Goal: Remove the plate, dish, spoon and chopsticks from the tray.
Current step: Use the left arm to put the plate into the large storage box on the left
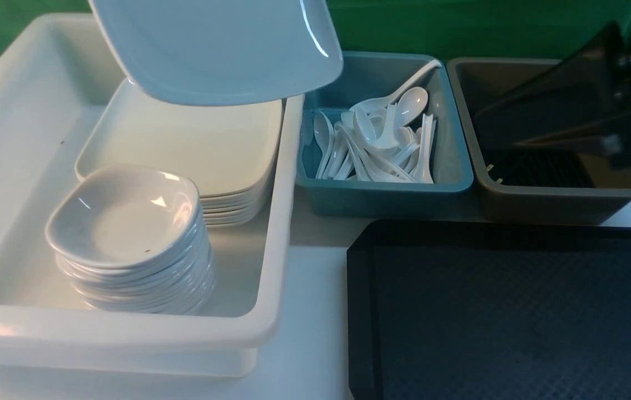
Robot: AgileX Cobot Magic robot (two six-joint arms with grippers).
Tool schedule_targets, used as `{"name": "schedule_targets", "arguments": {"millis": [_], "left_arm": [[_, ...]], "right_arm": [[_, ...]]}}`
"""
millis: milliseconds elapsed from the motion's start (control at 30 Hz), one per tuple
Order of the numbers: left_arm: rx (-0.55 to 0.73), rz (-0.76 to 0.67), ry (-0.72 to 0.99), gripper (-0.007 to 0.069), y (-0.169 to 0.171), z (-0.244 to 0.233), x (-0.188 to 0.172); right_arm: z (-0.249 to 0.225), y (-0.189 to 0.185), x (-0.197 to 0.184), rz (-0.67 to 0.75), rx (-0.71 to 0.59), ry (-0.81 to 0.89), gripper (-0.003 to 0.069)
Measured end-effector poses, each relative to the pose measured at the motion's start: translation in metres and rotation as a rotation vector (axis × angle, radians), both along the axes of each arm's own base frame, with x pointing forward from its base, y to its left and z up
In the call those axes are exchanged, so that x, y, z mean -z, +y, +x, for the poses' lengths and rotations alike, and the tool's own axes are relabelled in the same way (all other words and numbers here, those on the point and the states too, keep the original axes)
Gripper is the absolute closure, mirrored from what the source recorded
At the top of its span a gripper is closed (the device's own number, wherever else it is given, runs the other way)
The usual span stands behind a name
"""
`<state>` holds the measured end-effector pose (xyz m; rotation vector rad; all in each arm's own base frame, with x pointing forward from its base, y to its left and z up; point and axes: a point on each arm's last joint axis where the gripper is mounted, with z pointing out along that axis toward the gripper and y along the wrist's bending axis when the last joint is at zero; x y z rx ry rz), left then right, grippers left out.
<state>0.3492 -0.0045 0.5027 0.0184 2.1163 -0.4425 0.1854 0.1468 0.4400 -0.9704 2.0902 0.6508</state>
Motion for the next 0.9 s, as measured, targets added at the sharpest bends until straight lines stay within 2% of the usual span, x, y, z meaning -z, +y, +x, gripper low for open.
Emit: {"name": "schedule_targets", "arguments": {"millis": [233,467,633,767,900], "left_arm": [[-0.101,-0.074,-0.005,0.0593,0.035,0.0,0.011],[-0.213,-0.154,-0.081,0.0593,0.046,0.0,0.044],[-0.329,-0.28,-0.1,0.0593,0.051,0.004,0.103],[-0.419,-0.334,-0.074,0.0593,0.056,0.003,0.148],[-0.502,-0.361,-0.063,0.0592,0.061,0.0,0.178]], "right_arm": [[0.009,0.027,0.011,-0.019,-0.003,-0.018,0.0631],[0.014,0.03,0.012,-0.013,0.011,-0.024,0.0632],[0.022,0.033,0.012,-0.015,0.034,-0.05,0.0632],[0.033,0.037,0.006,0.007,0.07,-0.104,0.0632],[0.044,0.044,0.006,0.012,0.078,-0.115,0.0632]]}}
